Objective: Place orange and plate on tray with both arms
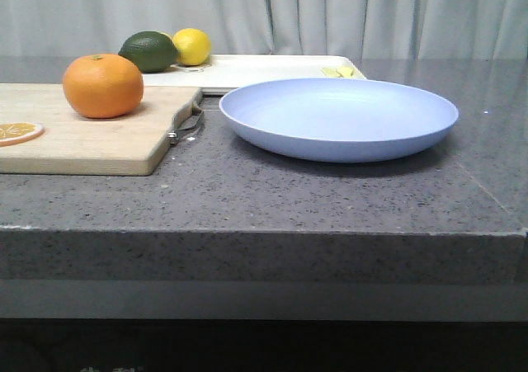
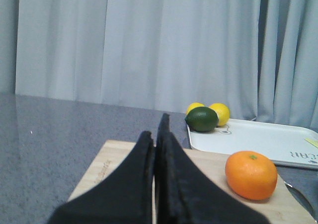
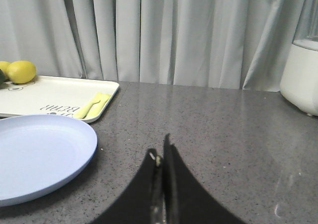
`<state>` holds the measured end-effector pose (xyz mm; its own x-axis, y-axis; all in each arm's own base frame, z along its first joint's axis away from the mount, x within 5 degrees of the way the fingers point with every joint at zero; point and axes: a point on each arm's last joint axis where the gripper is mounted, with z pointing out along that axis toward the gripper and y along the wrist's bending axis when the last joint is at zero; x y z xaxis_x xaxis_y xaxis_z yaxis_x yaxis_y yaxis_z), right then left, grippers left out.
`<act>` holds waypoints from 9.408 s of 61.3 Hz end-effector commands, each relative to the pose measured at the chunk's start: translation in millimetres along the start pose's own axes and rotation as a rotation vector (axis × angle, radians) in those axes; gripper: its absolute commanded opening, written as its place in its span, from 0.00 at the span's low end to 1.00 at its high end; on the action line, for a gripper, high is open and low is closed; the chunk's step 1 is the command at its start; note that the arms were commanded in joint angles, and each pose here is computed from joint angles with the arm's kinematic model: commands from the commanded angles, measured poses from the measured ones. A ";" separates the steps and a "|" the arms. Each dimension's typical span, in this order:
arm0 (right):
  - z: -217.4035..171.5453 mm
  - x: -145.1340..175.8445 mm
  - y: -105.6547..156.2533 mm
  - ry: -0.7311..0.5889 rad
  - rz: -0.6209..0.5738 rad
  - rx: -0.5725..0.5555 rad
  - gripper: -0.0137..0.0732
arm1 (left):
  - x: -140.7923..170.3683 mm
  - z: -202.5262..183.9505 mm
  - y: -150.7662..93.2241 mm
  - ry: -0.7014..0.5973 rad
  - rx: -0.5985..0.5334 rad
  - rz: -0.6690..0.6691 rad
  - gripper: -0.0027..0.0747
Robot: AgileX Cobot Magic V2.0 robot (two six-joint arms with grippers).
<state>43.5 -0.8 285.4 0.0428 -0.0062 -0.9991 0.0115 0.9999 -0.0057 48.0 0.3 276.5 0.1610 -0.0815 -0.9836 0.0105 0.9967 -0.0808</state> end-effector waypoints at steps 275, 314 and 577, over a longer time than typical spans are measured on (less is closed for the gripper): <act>69.3 -68.3 -0.3 0.139 0.010 0.003 0.91 | 34.2 283.1 -330.4 0.884 0.726 0.202 0.92; 69.3 -68.3 -0.3 0.139 0.010 0.003 0.91 | -35.8 280.7 -314.5 0.964 0.682 0.312 0.06; 430.6 -72.2 100.8 0.728 0.514 -0.402 0.09 | -35.0 -14.2 -0.7 0.168 0.045 0.026 0.01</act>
<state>460.5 90.4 336.9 -0.7840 0.2125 -0.5833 -0.1167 0.8724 0.4747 28.7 3.1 293.9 -0.0994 -0.0413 -0.9942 0.0416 0.9981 -0.0457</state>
